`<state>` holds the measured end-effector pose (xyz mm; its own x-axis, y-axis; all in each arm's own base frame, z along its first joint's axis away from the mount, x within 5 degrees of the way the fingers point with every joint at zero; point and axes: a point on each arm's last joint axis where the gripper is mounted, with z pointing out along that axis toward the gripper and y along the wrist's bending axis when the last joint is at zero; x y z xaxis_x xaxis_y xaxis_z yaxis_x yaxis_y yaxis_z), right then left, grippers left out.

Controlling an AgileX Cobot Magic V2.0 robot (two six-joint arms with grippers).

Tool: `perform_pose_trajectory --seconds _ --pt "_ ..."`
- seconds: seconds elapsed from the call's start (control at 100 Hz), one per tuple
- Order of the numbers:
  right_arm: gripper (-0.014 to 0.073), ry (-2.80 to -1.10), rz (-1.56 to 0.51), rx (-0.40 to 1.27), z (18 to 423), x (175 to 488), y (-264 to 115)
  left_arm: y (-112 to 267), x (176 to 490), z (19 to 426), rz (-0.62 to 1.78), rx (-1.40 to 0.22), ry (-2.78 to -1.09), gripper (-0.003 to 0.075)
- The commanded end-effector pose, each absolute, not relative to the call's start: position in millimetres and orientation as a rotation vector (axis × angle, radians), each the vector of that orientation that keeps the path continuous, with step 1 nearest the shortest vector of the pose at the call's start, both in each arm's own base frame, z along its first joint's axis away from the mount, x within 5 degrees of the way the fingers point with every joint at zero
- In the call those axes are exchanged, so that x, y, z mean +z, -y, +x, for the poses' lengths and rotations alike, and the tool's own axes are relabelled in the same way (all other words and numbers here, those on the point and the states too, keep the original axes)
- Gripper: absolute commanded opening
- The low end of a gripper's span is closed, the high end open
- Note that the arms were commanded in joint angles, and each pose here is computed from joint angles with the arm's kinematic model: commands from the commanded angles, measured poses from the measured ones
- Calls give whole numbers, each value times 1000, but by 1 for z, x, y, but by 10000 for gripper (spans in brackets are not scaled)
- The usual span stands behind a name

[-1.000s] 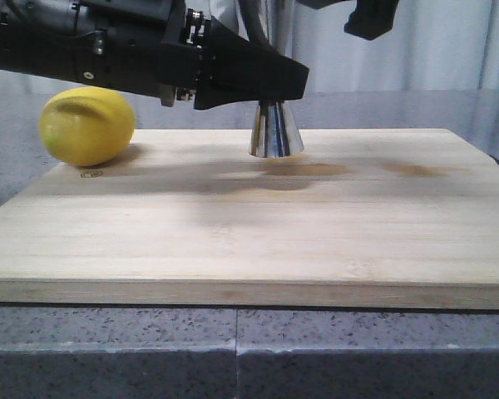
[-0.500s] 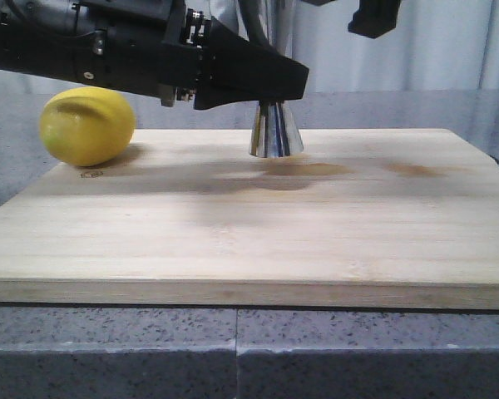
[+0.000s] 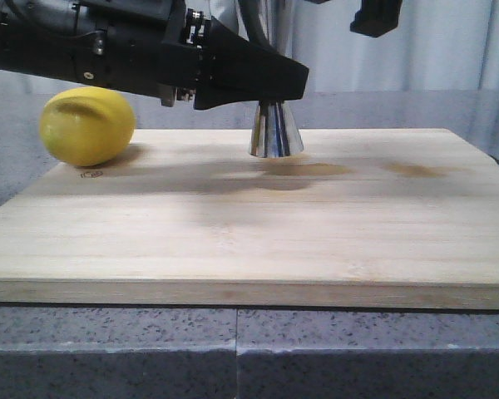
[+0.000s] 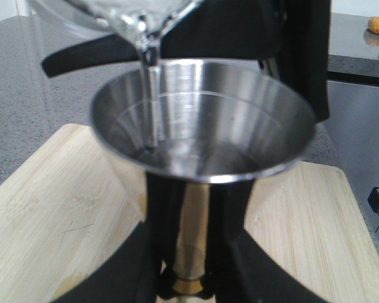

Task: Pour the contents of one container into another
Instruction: 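Tilt the beaker with the right gripper, pouring liquid into the jigger cup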

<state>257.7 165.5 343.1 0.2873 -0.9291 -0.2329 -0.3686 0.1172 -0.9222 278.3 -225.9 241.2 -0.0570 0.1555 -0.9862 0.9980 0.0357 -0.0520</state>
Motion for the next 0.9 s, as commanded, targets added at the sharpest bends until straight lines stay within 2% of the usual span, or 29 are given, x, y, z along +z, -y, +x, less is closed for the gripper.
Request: perform_pose_trajectory --seconds 0.0,0.69,0.89 --pt "310 -1194 -1419 -665 253 366 -164 228 271 274 1217 -1205 -1258 59" --pt "310 -1166 -1435 -690 253 367 -165 228 271 274 1217 -1205 -1258 59" --pt "310 -1303 -1298 -570 255 366 -162 228 271 274 1217 -1205 -1258 59"
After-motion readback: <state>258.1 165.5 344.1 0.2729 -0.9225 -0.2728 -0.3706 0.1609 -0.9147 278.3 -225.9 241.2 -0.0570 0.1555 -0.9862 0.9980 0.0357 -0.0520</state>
